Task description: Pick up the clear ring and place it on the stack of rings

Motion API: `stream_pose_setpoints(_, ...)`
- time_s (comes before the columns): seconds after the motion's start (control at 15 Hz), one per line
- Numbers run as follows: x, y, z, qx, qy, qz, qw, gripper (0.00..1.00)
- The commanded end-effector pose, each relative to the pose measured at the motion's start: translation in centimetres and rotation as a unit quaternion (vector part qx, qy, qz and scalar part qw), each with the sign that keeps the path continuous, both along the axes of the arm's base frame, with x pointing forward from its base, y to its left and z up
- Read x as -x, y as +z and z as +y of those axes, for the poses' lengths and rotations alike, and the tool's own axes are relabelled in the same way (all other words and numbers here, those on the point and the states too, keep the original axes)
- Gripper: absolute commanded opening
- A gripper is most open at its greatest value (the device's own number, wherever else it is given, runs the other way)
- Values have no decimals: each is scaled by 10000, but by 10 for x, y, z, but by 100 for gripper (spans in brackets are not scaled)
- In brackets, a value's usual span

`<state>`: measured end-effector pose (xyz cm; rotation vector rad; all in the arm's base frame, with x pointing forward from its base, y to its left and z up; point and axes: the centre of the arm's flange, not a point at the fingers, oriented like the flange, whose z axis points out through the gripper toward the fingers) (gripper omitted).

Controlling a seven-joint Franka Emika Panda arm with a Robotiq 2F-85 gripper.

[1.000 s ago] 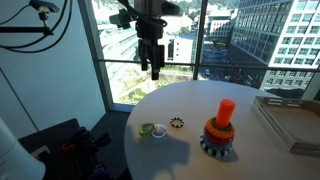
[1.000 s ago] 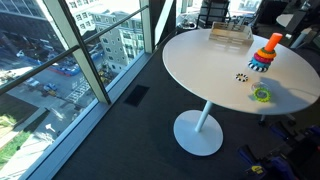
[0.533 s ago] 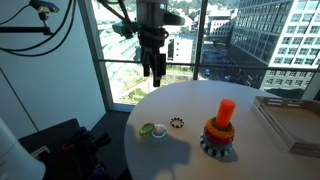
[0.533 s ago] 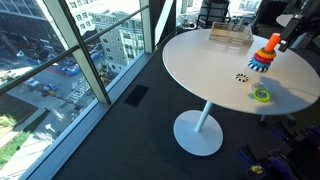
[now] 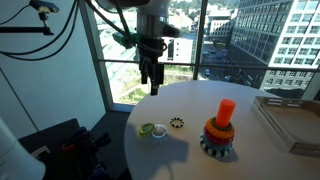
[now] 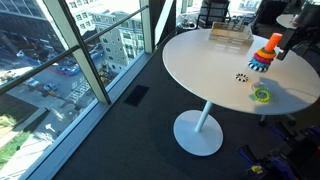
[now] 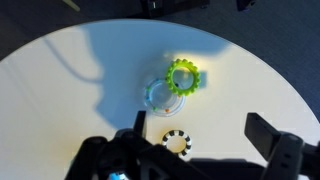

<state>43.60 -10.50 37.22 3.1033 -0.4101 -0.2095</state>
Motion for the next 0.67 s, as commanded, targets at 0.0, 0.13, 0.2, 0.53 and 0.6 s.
stream_pose_setpoints(0.0,2,-21,-6,105,-47,89,9999,100)
stream_pose_setpoints(0.13,4,-32,-7,100,-83,155,9998,100)
stream_pose_setpoints(0.2,4,-37,-8,116,-103,175,9997,100)
stream_pose_setpoints(0.53,7,-59,-19,196,-213,265,9992,100)
stream_pose_setpoints(0.6,7,-63,-24,222,-254,270,9991,100)
